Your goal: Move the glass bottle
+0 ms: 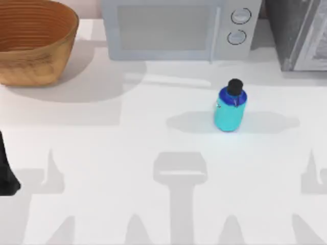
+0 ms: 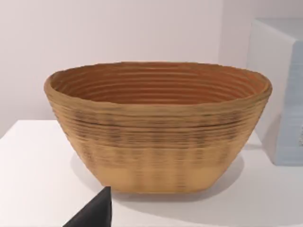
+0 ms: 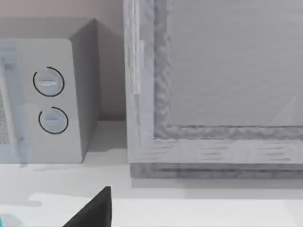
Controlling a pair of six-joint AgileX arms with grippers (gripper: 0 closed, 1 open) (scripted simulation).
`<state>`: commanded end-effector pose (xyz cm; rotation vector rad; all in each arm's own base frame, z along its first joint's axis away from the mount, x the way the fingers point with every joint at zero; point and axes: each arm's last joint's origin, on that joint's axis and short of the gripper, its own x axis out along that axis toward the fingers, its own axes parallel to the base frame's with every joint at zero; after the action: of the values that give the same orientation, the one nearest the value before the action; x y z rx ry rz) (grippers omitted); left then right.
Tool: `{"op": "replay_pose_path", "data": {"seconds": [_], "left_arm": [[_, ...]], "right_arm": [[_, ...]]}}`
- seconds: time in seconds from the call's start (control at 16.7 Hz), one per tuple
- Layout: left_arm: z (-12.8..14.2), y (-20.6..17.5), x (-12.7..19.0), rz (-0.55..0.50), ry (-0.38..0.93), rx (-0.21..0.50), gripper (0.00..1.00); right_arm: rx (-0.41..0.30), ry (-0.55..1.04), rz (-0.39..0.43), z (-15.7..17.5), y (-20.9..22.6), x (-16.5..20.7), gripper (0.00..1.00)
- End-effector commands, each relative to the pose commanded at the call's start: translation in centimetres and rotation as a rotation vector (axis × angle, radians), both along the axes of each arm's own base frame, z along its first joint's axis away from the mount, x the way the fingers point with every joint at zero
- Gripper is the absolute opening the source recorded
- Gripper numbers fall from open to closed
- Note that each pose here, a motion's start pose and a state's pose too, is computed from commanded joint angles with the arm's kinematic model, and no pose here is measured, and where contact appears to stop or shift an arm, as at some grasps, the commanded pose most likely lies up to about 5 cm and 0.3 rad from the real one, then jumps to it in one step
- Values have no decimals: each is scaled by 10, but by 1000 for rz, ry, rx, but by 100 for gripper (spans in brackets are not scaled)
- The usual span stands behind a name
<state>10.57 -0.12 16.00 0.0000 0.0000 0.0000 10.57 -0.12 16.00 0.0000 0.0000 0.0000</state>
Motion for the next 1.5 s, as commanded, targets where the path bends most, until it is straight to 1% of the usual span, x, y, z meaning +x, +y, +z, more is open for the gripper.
{"op": "replay_pose_path", "data": {"seconds": [0.24, 0.36, 0.54, 0.78, 1.02, 1.26, 1.5], "left_arm": [[0, 0, 0, 0, 0, 0, 100], [0, 0, 0, 0, 0, 0, 100], [0, 0, 0, 0, 0, 0, 100], [0, 0, 0, 0, 0, 0, 100], [0, 0, 0, 0, 0, 0, 100], [0, 0, 0, 0, 0, 0, 100], [0, 0, 0, 0, 0, 0, 100]], "right_arm": [[-1, -1, 12, 2, 1, 1, 100], [-3, -1, 38, 6, 2, 5, 100], [-9, 8, 101, 14, 5, 17, 100], [-19, 29, 212, 21, 11, 43, 100], [-30, 52, 338, 17, 19, 78, 100], [-38, 73, 466, -4, 28, 114, 100], [-42, 87, 585, -38, 37, 140, 100]]}}
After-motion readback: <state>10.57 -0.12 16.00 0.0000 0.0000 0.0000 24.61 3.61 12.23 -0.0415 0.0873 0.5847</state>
